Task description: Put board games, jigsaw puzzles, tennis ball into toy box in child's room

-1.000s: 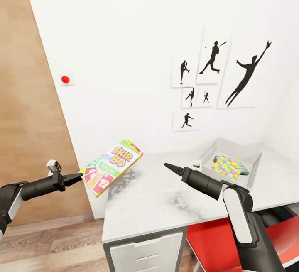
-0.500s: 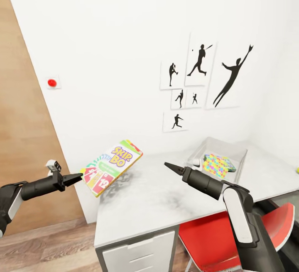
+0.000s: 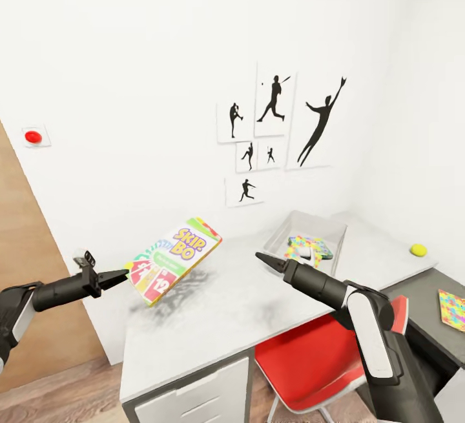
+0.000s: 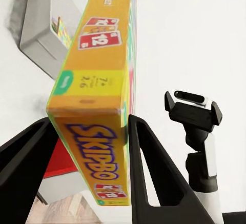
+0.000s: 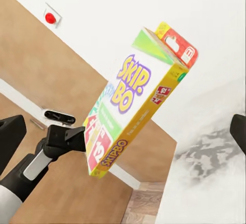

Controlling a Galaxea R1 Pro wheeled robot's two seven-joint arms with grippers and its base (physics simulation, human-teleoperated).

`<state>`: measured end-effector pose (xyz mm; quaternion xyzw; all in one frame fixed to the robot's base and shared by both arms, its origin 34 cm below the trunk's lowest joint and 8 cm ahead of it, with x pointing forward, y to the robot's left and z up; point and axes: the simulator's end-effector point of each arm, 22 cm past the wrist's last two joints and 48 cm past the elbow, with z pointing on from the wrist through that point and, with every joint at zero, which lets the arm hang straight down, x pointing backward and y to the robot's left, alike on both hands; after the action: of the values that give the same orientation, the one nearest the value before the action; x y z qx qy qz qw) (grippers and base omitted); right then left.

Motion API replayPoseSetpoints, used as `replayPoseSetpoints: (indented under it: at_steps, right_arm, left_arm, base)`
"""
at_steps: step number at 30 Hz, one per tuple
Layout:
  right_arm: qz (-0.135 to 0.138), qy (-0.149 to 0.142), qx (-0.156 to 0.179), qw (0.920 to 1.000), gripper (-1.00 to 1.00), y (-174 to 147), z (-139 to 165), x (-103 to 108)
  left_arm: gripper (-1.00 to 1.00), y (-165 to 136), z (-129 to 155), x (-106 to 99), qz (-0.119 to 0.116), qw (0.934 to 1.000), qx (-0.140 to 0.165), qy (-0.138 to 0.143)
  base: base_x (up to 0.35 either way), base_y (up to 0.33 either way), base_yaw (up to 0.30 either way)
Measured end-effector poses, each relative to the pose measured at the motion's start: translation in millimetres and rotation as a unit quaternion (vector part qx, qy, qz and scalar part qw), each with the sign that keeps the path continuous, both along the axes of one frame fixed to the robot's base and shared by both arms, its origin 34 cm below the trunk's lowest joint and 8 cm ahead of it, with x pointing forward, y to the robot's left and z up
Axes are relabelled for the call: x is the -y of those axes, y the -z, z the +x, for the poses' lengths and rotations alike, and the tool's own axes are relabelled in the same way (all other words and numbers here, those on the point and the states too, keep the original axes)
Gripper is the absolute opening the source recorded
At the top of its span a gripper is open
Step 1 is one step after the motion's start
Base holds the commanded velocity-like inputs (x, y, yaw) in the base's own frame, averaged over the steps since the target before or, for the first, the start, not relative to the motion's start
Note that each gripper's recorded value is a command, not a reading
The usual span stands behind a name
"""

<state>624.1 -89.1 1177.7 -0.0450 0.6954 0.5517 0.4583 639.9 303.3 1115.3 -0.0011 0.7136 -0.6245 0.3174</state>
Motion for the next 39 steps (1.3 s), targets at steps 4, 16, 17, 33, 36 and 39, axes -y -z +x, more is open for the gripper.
replayPoseSetpoints:
  at_steps: [4,16,17,33,36,39]
  right_arm:
    - [0.000,0.000,0.001,1.0000,1.00,-4.4,-1.6,0.6]
    - [0.000,-0.003,0.005,1.0000,1.00,-16.6,-7.9,2.6]
    - [0.000,-0.003,0.005,1.0000,1.00,-17.3,-8.4,2.9]
    - [0.000,-0.002,0.007,1.0000,1.00,-30.1,-15.7,3.4]
    - [0.000,-0.002,0.007,1.0000,1.00,-30.4,-15.7,4.0]
    - [0.000,-0.002,0.007,1.0000,1.00,-30.2,-15.6,3.8]
  left_arm:
    - [-1.00,-4.3,-1.6,-0.7,0.001,1.0000,0.001,-0.001]
    - [-1.00,-16.3,-6.7,-1.0,0.001,1.0000,0.003,-0.001]
    - [-1.00,-17.2,-7.1,-0.8,0.001,1.0000,0.003,-0.001]
    - [-1.00,-31.3,-14.7,-1.2,0.002,1.0000,0.006,-0.001]
    - [-1.00,-31.7,-14.8,-1.2,0.002,1.0000,0.006,-0.001]
    - [-1.00,-32.7,-14.8,-1.4,0.001,1.0000,0.008,-0.001]
  base:
    - [0.000,0.000,-0.279]
    - [0.000,0.000,-0.279]
    - [0.000,0.000,-0.279]
    - [0.000,0.000,-0.279]
    - [0.000,0.000,-0.258]
    - [0.000,0.000,-0.096]
